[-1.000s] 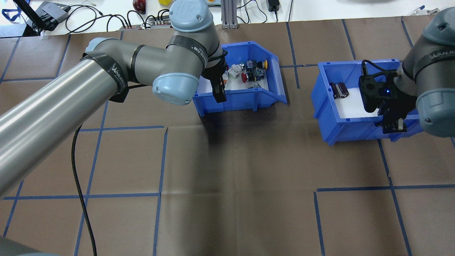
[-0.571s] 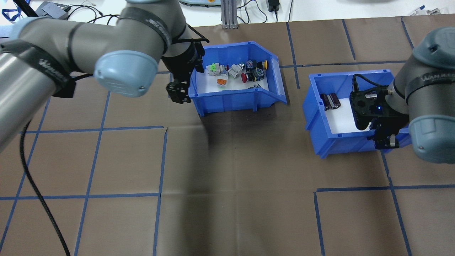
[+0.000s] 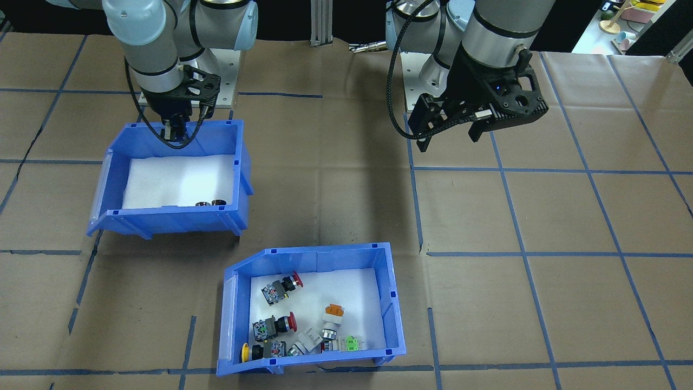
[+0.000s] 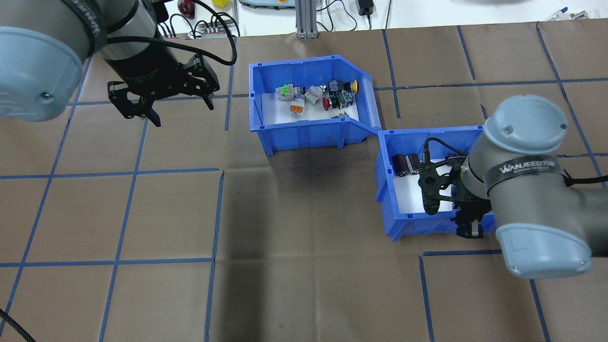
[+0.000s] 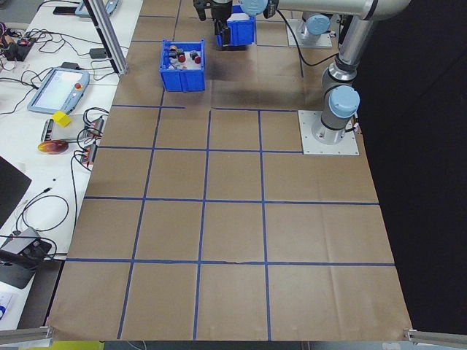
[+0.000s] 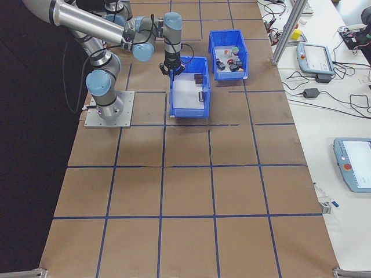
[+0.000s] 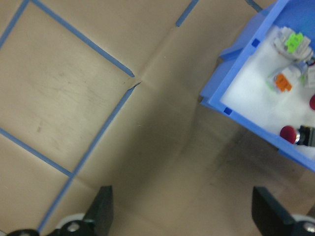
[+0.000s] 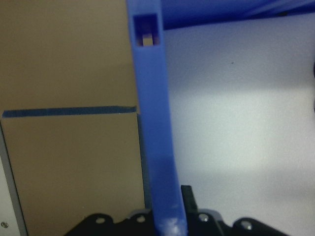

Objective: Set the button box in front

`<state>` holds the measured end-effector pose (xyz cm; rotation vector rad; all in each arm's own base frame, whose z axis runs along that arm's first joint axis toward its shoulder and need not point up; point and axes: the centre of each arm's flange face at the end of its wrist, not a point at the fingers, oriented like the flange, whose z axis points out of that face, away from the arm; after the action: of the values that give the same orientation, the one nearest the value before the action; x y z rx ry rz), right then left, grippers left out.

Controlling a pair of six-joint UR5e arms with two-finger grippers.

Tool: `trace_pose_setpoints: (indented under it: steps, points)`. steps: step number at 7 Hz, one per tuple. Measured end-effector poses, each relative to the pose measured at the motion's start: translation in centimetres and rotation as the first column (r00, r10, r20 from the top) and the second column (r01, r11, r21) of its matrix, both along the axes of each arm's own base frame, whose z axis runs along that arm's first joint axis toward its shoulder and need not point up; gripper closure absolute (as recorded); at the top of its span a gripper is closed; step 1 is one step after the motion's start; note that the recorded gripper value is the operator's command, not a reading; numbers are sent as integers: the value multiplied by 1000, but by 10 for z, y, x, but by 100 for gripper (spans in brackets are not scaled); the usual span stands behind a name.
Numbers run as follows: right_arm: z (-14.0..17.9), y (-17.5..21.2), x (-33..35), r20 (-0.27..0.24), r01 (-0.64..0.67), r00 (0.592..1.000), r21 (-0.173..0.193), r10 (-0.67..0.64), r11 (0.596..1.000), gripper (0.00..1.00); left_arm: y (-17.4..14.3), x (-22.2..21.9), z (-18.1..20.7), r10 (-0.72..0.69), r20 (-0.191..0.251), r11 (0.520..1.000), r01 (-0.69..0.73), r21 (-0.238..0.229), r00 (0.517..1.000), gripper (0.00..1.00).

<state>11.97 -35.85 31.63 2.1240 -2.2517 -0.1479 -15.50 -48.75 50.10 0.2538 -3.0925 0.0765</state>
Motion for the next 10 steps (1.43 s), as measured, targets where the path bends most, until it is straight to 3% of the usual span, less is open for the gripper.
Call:
trace_pose_setpoints:
  steps: [1, 2, 3, 5, 6, 10]
  points:
    - [-1, 9, 25, -4, 16, 1000, -14, -16, 1000, 92, 11, 12, 12, -224, 19, 974, 224, -26, 974, 1]
    - [-1, 17, 50, -3, 32, 999, -42, -33, 999, 92, 23, 18, 19, -360, 32, 932, 361, -33, 932, 1]
    - [-3, 24, 79, 7, 50, 999, -78, -50, 996, 92, 33, 20, 23, -408, 34, 912, 409, -32, 912, 1]
    - [-18, 40, 144, 35, 51, 998, -146, -47, 988, 92, 49, 20, 39, -394, 37, 918, 395, -38, 918, 1]
    - [-24, 48, 168, 41, 36, 999, -160, -30, 986, 92, 53, 21, 44, -381, 39, 923, 382, -45, 924, 1]
    - [-45, 59, 194, 18, 12, 1000, -119, -10, 993, 91, 52, 38, 43, -340, 65, 938, 343, -48, 938, 1]
